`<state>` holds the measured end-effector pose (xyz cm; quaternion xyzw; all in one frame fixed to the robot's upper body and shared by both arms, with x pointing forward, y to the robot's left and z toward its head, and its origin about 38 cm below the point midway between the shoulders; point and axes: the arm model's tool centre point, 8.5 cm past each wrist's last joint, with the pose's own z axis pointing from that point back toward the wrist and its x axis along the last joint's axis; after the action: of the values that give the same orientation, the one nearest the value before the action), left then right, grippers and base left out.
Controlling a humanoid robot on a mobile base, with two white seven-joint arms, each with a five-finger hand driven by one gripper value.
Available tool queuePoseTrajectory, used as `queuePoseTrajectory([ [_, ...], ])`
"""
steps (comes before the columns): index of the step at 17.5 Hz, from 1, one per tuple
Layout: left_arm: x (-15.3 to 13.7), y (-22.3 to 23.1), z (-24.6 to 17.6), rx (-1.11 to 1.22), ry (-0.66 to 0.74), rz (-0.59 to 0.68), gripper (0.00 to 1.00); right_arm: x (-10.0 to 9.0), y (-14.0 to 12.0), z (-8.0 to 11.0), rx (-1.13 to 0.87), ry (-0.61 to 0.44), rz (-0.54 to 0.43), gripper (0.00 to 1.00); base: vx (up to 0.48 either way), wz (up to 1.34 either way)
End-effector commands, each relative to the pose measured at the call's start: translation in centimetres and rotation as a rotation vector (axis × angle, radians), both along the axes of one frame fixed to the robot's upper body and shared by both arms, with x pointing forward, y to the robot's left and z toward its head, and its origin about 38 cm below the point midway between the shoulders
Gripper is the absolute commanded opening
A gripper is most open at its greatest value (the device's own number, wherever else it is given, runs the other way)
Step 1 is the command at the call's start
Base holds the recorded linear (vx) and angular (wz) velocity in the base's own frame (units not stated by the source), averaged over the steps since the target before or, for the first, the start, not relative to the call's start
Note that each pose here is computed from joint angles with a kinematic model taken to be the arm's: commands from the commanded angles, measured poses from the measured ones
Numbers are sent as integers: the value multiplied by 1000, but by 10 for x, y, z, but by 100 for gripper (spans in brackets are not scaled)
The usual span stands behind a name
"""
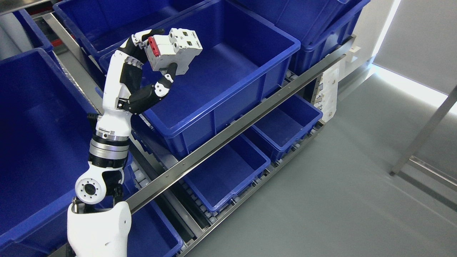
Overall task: Place circuit breaker on shelf
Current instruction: 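Lower the breaker into the upper blue bin with the left hand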
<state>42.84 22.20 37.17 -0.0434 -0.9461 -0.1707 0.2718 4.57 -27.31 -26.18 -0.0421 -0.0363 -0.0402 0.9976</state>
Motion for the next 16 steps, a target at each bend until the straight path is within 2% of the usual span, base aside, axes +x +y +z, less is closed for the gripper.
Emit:
queuePoseTrajectory([
  [1,0,-41,-2,53,13,-84,7,-6,-12,1,-23,-26,3,100,-74,-327],
  [4,4,-21,-3,-61,37,7,6,-6,-12,1,-23,-26,3,100,-133,-171],
  [7,6,39,-13,-144,103,146,6,-6,-12,1,-23,-26,3,100,-207,325],
  [10,13,49,-24,-154,213,174,6,-6,-12,1,-23,-26,2,100,-171,807],
  [12,20,44,-15,-106,238,194,6,-6,-12,1,-23,-26,3,100,-105,712],
  [16,43,35,-14,167,286,244,6,-6,-12,1,-23,-26,2,100,-39,366],
])
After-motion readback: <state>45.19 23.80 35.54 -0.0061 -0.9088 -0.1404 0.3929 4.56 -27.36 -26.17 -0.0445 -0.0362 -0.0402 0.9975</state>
